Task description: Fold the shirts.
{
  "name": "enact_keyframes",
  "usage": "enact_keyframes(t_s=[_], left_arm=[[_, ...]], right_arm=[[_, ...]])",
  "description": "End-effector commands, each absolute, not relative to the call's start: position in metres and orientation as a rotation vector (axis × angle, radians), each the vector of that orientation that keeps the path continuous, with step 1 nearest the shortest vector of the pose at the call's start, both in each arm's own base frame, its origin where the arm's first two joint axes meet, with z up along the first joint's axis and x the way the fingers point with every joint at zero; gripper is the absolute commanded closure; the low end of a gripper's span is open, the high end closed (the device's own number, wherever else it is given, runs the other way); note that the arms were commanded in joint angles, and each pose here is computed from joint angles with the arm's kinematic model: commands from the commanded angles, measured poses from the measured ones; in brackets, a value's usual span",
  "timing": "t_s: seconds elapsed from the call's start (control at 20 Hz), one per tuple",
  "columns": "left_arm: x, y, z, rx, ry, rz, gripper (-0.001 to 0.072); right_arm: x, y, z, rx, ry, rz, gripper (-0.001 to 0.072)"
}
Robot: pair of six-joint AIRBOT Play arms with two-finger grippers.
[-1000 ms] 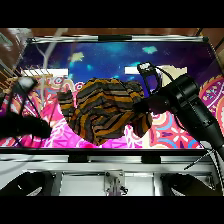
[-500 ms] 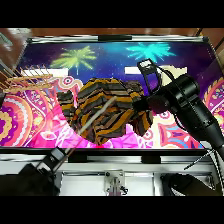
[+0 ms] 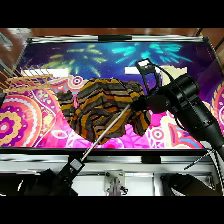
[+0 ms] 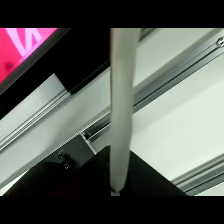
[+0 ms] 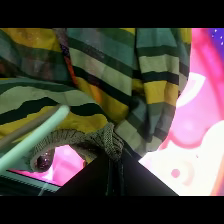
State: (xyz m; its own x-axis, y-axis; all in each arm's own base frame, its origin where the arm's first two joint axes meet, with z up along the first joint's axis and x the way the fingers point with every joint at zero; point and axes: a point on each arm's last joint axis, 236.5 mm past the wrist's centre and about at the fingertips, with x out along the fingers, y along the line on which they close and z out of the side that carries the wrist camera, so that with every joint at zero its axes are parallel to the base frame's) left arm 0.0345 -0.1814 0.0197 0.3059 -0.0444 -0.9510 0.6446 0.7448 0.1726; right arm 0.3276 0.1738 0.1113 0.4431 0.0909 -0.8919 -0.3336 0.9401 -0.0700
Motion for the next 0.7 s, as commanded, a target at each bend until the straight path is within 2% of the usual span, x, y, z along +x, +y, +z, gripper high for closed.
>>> enact_keyframes(t_s=[0.0,0.35,0.5,0.65], left_arm=[[0.052,-0.203,0.015,0.553,1.166,-0.516,0.0655],[0.042,-0.178,0.011,0.732,1.210,-0.529,0.0655],[0.035,-0.180,0.011,0.755,1.200,-0.556,0.0655],[0.038,-0.164,0.014,0.788,1.216,-0.498,0.0655]], right_arm=[[0.327,0.176,0.112,-0.244,1.081,0.272,0.0637],[0.333,0.166,0.114,-0.277,1.061,0.239,0.0637],[0.334,0.167,0.115,-0.275,1.057,0.242,0.0637],[0.334,0.167,0.114,-0.283,1.058,0.245,0.0637]])
